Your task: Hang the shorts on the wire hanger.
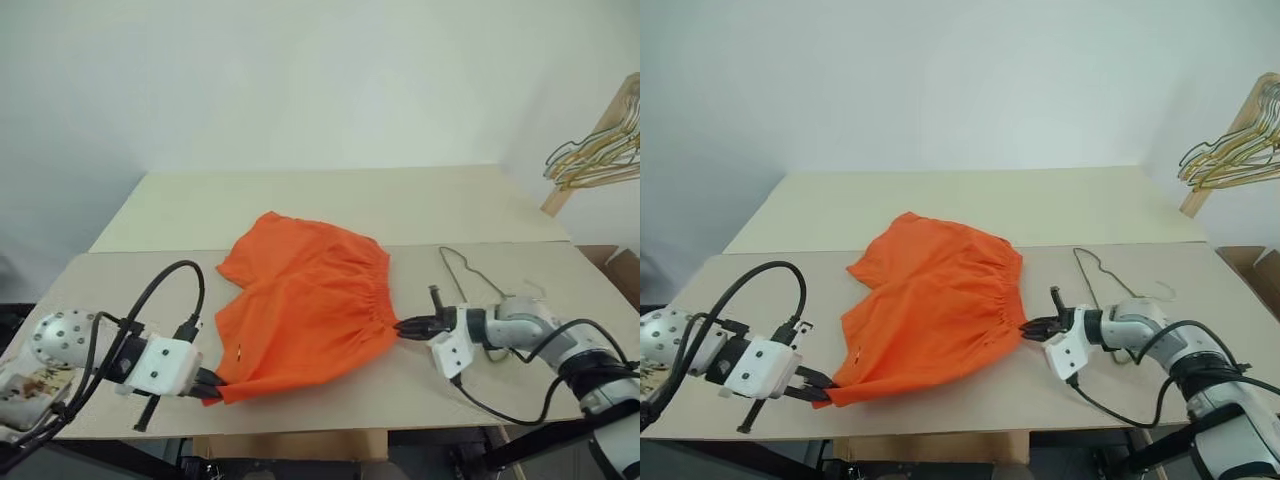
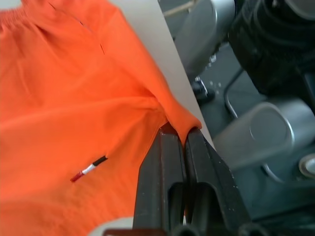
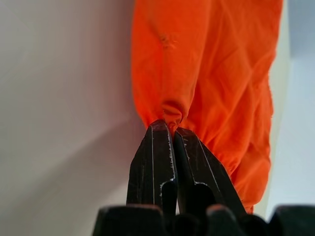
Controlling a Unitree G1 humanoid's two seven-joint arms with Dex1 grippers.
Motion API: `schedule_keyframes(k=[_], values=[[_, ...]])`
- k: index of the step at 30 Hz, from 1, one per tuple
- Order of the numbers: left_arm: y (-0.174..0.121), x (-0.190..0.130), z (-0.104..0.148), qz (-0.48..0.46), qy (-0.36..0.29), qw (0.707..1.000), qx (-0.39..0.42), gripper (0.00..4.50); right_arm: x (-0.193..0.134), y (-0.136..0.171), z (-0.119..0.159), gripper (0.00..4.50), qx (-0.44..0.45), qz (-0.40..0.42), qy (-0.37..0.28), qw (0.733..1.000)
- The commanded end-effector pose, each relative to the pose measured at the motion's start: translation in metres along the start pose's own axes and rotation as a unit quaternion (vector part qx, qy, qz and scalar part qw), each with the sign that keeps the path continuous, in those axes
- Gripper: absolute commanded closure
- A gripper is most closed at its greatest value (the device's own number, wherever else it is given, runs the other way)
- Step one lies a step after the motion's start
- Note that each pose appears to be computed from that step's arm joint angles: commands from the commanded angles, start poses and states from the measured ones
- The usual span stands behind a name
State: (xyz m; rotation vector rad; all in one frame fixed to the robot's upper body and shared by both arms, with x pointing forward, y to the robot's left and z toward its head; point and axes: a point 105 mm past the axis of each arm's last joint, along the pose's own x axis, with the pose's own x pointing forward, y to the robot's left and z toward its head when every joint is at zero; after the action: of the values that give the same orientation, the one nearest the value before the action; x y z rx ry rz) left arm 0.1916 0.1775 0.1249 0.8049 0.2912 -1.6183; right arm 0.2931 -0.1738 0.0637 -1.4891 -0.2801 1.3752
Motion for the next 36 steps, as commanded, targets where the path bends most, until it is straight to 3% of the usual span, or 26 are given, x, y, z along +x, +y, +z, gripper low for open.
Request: schedule_keyframes(k=[1,11,13,14,15,17,18,21,25,27,30,34,36], values=[[0.003,0.008,0.002,-0.001,-0.012,1.0,0.011,4.47,-0.014,0.0,-0.009,4.5,-0.026,-0.002,0.025,0.999],[-0.014,0.029,0.006,-0.048,-0.033,0.998,-0.015,4.47,-0.025,0.012,0.008,4.5,-0.041,-0.011,0.008,0.999],[-0.022,0.026,0.003,-0.066,-0.03,0.997,-0.027,3.86,-0.024,0.015,0.015,4.5,-0.036,-0.014,0.001,0.999],[-0.025,0.025,0.001,-0.071,-0.03,0.997,-0.026,3.53,-0.024,0.017,0.018,3.92,-0.036,-0.013,-0.003,0.999],[-0.026,0.025,0.0,-0.069,-0.029,0.997,-0.023,3.44,-0.024,0.018,0.021,3.84,-0.037,-0.013,-0.005,0.999],[-0.027,0.022,-0.006,-0.05,-0.02,0.998,-0.015,2.71,-0.033,0.028,0.028,3.08,-0.022,0.005,-0.001,1.0],[-0.027,0.019,-0.009,-0.043,-0.017,0.999,-0.015,2.7,-0.039,0.03,0.031,2.8,-0.009,0.007,0.003,1.0],[-0.024,0.007,-0.015,-0.021,-0.014,0.999,-0.027,2.7,-0.056,0.03,0.033,2.8,0.023,0.005,0.026,0.999],[-0.001,-0.012,-0.021,0.041,-0.014,0.999,-0.032,2.7,-0.089,0.008,0.028,2.8,0.139,-0.069,0.079,0.985],[0.016,-0.018,-0.021,0.073,-0.017,0.997,-0.027,2.7,-0.1,-0.002,0.018,2.8,0.21,-0.12,0.118,0.963],[0.051,-0.033,-0.012,0.138,-0.049,0.988,-0.039,2.7,-0.113,-0.004,0.002,2.8,0.343,-0.198,0.165,0.903],[0.081,-0.05,0.002,0.191,-0.09,0.976,-0.053,2.7,-0.116,0.007,-0.011,2.8,0.453,-0.225,0.215,0.836],[0.092,-0.048,0.011,0.206,-0.109,0.971,-0.049,2.7,-0.118,0.014,-0.024,2.8,0.515,-0.238,0.254,0.784]])
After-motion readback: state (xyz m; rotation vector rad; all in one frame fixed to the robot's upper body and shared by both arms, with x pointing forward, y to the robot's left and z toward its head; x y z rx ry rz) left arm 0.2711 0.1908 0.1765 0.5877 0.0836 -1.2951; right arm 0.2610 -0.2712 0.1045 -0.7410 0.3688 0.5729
